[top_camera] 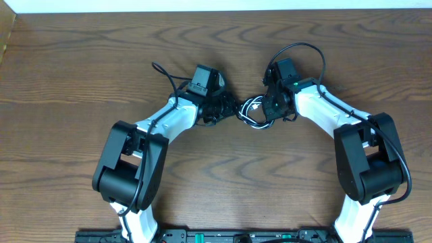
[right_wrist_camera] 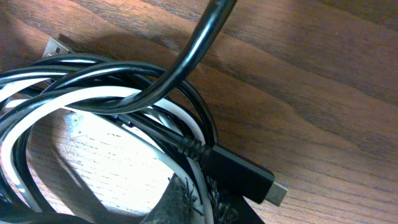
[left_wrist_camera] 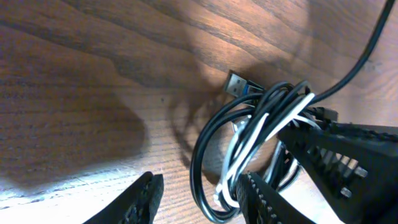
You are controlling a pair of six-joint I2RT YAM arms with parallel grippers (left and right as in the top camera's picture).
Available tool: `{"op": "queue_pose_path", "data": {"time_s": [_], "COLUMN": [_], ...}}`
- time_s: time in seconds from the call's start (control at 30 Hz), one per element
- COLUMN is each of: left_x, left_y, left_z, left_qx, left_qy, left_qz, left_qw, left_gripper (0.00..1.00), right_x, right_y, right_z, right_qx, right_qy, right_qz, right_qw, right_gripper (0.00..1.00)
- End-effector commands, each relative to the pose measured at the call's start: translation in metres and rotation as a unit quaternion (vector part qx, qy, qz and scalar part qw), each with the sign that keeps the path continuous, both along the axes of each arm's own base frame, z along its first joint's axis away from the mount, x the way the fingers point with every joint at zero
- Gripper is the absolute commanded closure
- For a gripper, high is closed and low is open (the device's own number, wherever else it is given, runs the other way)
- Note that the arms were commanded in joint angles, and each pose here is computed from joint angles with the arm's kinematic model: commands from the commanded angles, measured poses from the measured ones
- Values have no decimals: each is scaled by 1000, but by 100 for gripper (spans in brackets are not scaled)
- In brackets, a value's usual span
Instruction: Untangle cables
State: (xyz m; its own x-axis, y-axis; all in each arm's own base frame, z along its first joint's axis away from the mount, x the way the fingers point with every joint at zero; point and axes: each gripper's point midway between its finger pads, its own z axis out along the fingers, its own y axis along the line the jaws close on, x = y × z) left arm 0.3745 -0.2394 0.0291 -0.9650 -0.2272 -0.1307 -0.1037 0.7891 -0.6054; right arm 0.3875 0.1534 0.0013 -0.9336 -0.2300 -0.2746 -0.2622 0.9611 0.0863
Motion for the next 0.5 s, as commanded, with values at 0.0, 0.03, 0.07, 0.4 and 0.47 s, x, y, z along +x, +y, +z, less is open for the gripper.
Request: {"op": "queue_pose_path", "data": {"time_s": [0.0, 0.03, 0.07, 0.4, 0.47], "left_x": [-3, -4, -5, -10, -8], "left_y": [8, 10, 11, -1, 5], "left_z": [-16, -18, -19, -24, -21], "left_qx": [33, 41, 47, 75, 80], "left_qy": [9, 11, 13, -8, 2], "left_qz": [14, 16, 17, -4, 2], "left_qw": [999, 999, 999, 997, 997], "left_gripper": [60, 66, 70, 70, 70], "right_x": [-1, -1, -1, -6, -6], "right_y": [-3, -3, -3, 11, 11], "right_z": [-2, -2, -2, -1, -1], "right_qx": [-10, -10, -10, 25, 26], "right_qy": [3, 3, 3, 13, 13], "right_qz": [-7, -7, -7, 17, 17], "right_qw": [1000, 1000, 1000, 999, 999], "right_gripper": [97, 97, 97, 95, 95]}}
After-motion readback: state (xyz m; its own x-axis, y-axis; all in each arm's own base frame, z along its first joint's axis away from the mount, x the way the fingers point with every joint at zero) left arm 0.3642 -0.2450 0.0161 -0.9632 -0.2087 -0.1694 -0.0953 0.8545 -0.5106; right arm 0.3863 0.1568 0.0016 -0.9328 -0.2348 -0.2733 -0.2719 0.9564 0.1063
